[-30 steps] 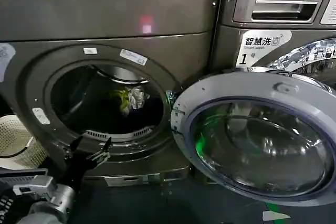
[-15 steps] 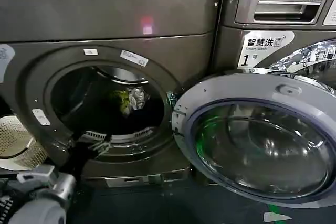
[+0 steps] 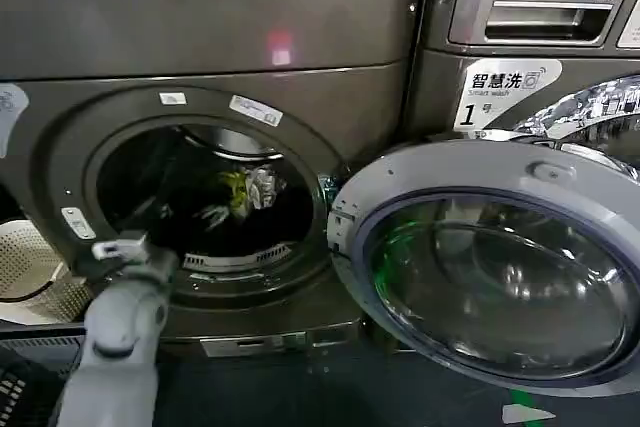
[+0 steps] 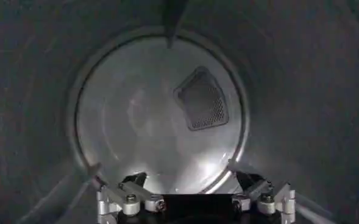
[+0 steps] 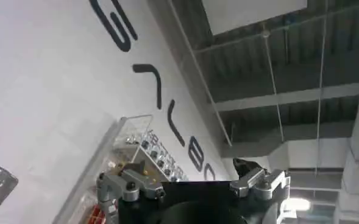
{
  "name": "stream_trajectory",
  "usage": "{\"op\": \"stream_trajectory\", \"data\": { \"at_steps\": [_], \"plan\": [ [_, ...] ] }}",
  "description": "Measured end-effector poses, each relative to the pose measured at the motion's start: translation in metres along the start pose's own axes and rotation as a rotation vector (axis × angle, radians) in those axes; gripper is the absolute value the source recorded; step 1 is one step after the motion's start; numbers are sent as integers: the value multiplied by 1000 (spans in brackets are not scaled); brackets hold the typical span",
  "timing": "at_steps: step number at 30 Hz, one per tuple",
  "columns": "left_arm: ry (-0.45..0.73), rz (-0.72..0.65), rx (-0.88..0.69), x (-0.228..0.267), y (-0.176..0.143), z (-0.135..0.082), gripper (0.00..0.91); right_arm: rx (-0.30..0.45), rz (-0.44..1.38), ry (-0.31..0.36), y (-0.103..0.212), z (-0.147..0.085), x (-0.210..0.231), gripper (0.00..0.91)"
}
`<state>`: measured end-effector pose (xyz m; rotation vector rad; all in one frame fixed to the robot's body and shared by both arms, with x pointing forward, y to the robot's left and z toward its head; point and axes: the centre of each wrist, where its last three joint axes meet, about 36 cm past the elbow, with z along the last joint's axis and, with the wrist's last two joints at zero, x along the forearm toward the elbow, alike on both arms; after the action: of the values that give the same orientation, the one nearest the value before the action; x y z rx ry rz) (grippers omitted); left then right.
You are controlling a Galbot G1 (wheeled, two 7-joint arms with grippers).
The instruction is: Grasp the clothes from the dryer.
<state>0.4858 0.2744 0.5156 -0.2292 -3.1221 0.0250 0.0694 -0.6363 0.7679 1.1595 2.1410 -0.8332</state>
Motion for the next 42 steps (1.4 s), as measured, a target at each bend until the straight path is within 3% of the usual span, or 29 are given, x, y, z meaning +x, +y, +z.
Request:
{"op": "stream_trajectory", "data": {
  "at_steps": [18,29,42],
  "plan": [
    [30,3,36,-177,-11,-2,907,-6,-6,-7,0,1,0,907],
    [67,3,22,-238,5,-7,907,-20,-1,-17,-4,-2,-2,907],
    [151,37,0,-276,9,-7,907,-26,0,-28,-8,-5,-1,907]
  ]
}}
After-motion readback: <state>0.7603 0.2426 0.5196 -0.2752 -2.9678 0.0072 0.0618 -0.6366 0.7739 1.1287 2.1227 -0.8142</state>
